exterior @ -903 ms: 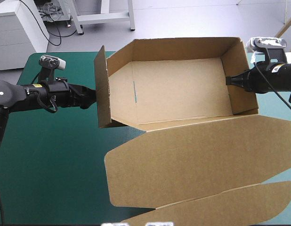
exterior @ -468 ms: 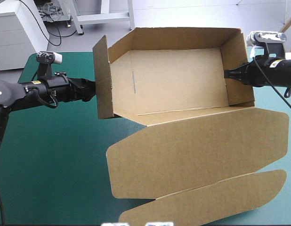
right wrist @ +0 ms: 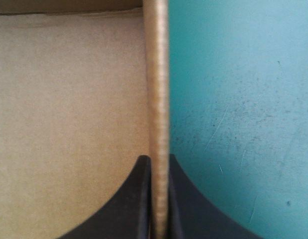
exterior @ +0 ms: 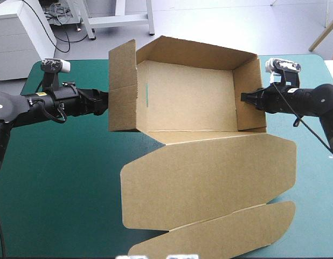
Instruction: Fold the box
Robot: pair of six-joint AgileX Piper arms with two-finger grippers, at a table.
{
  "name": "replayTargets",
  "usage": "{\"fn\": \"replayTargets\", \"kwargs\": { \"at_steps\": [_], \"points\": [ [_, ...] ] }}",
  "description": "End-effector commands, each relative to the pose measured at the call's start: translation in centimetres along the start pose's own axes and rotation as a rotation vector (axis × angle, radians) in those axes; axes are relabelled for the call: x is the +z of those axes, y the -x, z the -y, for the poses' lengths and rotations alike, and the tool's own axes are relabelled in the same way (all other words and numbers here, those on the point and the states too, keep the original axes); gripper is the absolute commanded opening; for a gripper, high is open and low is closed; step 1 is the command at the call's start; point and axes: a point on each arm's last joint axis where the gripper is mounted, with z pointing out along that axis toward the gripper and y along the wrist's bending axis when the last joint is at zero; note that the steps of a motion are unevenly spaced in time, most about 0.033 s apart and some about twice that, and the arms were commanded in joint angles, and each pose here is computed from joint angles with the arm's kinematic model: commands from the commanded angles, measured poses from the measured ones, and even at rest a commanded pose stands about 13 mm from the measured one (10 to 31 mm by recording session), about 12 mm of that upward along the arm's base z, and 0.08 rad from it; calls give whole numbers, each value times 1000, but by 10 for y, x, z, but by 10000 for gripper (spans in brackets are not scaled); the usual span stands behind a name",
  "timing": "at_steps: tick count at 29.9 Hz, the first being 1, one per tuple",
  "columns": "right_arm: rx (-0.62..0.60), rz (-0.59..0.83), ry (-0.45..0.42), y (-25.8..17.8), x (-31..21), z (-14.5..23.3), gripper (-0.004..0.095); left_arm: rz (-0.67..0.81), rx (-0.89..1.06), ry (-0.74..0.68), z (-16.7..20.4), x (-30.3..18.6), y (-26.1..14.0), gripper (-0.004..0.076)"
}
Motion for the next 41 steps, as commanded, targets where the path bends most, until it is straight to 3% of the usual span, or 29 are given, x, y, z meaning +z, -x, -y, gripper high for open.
{"fn": "replayTargets", "kwargs": {
  "at_steps": [1,12,41],
  "points": [
    [25,156,36,12,-7,-17,-19,78,-8,-76,19,-12,10,618],
    [-89,209,65,10,5,-51,-19,54,-3,-85,20,-12,8,618],
    [11,112,85,-5,21,-45,-17,-26,-33,-190,29,-13,1,618]
  ]
}}
